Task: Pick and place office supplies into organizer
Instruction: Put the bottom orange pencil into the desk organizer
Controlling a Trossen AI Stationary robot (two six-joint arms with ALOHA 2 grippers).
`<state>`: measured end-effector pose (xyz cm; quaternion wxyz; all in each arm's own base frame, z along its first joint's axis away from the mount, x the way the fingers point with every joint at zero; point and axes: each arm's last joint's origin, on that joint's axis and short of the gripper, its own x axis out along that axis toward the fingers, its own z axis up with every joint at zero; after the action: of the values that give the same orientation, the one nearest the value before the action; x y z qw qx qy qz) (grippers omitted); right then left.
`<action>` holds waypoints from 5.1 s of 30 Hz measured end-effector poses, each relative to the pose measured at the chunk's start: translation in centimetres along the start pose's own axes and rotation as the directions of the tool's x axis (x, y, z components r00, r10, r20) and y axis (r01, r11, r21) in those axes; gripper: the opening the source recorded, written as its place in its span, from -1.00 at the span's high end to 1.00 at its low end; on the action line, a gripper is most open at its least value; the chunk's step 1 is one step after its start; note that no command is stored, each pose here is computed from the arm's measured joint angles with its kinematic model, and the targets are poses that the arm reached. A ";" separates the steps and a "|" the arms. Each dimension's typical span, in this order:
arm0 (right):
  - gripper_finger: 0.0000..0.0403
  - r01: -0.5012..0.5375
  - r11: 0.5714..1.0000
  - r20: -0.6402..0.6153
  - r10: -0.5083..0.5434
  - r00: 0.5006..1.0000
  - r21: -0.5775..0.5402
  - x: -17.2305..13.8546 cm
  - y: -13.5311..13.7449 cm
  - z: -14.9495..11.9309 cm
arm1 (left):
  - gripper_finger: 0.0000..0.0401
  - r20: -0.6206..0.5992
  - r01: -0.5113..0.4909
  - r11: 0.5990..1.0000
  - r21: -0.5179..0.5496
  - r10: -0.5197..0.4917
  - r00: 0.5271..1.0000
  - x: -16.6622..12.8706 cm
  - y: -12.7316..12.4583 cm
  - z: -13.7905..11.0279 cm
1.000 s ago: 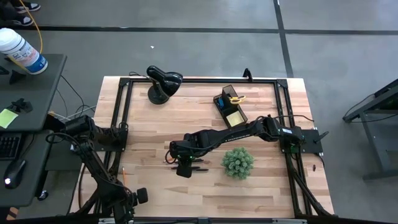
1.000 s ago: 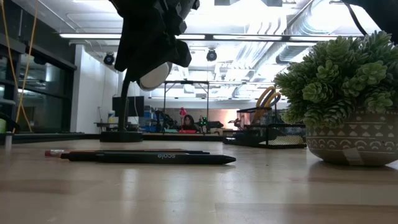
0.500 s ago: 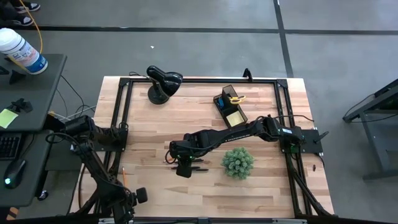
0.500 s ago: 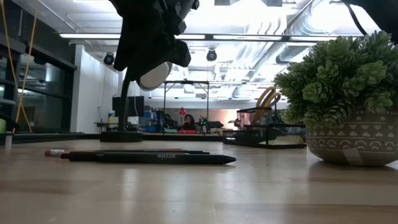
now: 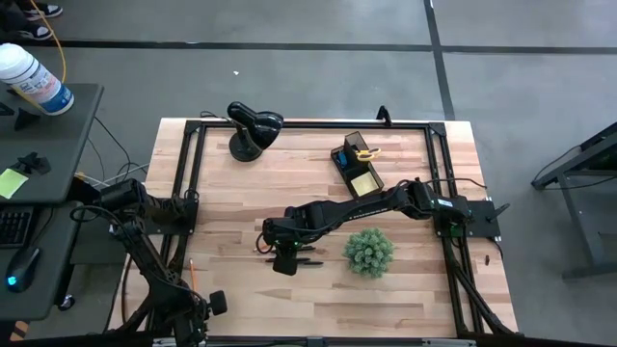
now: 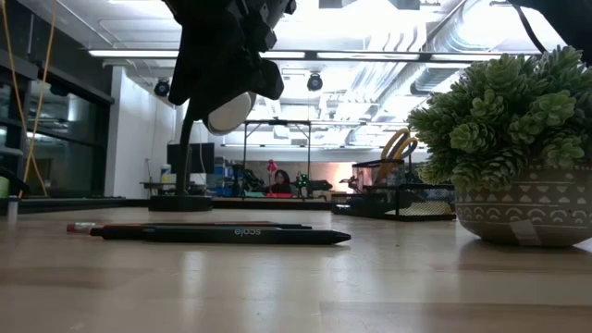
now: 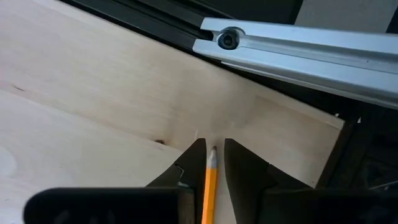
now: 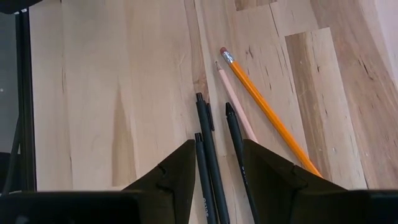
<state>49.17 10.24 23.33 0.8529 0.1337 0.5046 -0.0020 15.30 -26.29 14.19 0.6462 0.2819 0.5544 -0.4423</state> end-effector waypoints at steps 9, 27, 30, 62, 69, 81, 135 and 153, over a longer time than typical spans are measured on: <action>0.36 0.000 1.000 0.000 0.000 1.000 0.000 0.0 0.0 0.0 | 0.60 0.000 -0.001 1.000 -0.007 0.001 1.000 0.0 0.0 0.0; 0.36 -0.005 1.000 0.010 0.005 1.000 -0.001 0.0 0.1 0.1 | 0.60 -0.033 -0.031 0.999 -0.024 0.030 0.999 0.4 -0.8 -0.2; 0.36 -0.005 1.000 0.010 0.005 1.000 -0.001 0.0 0.1 0.1 | 0.60 -0.033 -0.030 0.999 -0.023 0.029 0.999 0.4 -0.8 -0.2; 0.36 -0.007 1.000 0.015 0.007 1.000 -0.001 0.0 0.1 0.1 | 0.60 -0.037 -0.083 0.997 -0.010 0.082 0.996 0.5 -1.6 -0.2; 0.36 -0.007 1.000 0.017 0.007 1.000 -0.001 0.0 0.1 0.2 | 0.60 -0.035 -0.097 0.995 -0.006 0.096 0.995 0.5 -1.6 -0.2; 0.36 -0.012 1.000 0.029 0.012 0.999 -0.001 0.0 0.1 0.3 | 0.60 -0.056 -0.132 0.991 0.000 0.132 0.990 1.1 -1.4 -0.3; 0.36 0.013 1.000 0.042 -0.013 0.999 -0.009 0.0 -0.1 0.4 | 1.00 -0.200 -0.131 0.985 0.114 0.152 0.968 0.1 0.0 0.2; 0.36 -0.065 0.991 0.073 0.056 0.996 0.116 -0.1 -2.0 1.7 | 1.00 -0.423 -0.412 0.841 0.351 0.535 0.731 -4.4 3.2 0.2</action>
<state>50.31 7.88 23.79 0.8601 0.1991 0.4695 -0.0106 18.23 -23.84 18.08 0.5317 0.5942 0.5564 -0.2337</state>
